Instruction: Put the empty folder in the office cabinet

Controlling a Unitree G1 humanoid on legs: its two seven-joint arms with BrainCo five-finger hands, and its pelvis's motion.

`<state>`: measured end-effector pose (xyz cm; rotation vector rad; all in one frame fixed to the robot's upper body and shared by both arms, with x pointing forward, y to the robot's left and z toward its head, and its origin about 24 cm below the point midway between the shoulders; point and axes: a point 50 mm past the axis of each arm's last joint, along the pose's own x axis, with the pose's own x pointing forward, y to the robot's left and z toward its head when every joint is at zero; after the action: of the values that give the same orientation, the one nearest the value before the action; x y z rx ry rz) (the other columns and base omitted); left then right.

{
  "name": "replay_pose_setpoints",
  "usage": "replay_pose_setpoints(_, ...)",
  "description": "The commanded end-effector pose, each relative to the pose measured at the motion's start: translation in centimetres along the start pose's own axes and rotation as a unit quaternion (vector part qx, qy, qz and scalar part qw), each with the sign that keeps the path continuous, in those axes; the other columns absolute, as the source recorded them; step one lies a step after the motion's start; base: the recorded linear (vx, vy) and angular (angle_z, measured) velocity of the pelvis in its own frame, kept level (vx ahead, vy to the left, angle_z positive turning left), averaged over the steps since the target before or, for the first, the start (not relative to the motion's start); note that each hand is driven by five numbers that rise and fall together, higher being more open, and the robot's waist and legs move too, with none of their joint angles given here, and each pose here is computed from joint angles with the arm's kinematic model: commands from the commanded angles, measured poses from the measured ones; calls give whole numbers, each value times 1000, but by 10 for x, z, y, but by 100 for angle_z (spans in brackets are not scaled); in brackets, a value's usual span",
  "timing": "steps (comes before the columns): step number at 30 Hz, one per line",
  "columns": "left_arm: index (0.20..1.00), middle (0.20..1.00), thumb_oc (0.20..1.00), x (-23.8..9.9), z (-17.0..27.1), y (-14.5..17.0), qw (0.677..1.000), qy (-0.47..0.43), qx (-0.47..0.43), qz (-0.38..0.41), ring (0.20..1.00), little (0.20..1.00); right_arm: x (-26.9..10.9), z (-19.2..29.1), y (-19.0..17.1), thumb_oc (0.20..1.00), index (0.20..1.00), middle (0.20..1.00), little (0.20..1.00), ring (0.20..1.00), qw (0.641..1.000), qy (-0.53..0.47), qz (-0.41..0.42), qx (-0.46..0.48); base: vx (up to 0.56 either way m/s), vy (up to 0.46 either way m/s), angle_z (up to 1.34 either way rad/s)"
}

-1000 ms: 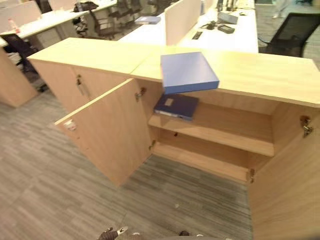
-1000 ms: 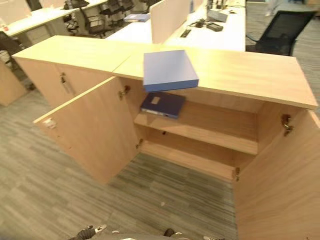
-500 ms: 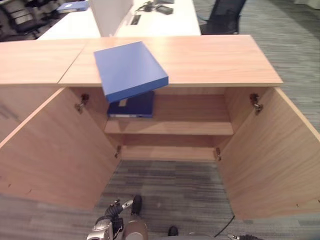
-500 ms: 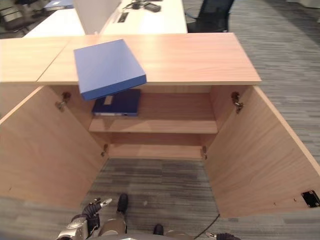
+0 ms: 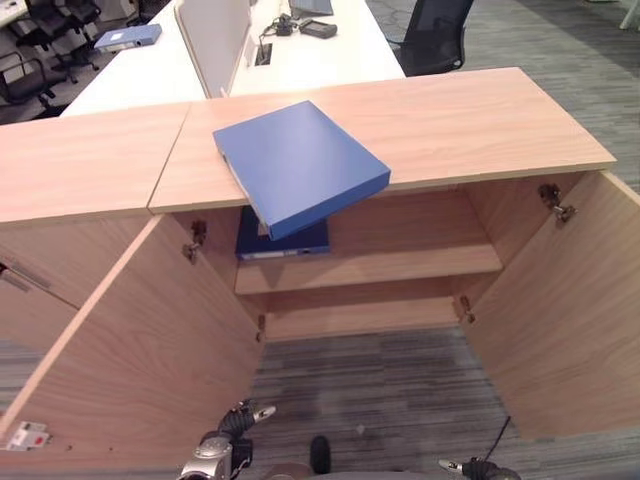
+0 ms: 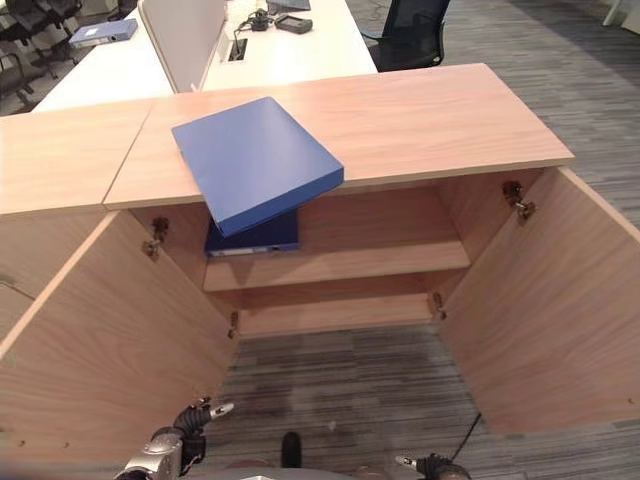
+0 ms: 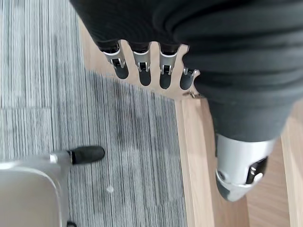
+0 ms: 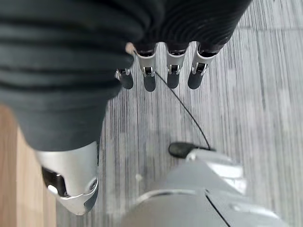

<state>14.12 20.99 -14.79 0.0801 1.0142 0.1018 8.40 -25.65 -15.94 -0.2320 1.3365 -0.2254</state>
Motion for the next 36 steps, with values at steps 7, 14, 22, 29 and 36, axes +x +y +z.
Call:
replay_pose_setpoints(7,1000,1000,1000,0,47,4,994,-106,24,20,1000,1000,-1,34,4,1000,1000,1000,1000,1000,998,-57,-17,-19,17,-35,12)
replay_pose_setpoints(14,1000,1000,1000,-16,84,-5,978,-209,-1,-21,1000,1000,-3,45,14,1000,1000,1000,1000,1000,994,-91,-7,-54,93,-136,13)
replay_pose_setpoints(22,1000,1000,1000,-61,134,-2,931,-361,42,-44,1000,1000,-6,51,13,1000,1000,1000,1000,1000,990,-115,-19,-75,84,-93,11)
replay_pose_setpoints(29,1000,1000,1000,-77,134,14,928,-368,45,-36,1000,1000,-3,30,7,1000,1000,1000,1000,1000,991,-75,-15,-112,54,-52,1)
replay_pose_setpoints(36,1000,1000,1000,-77,112,41,941,-333,48,47,1000,1000,-5,23,9,1000,1000,1000,1000,1000,990,-75,-23,-117,33,-35,9)
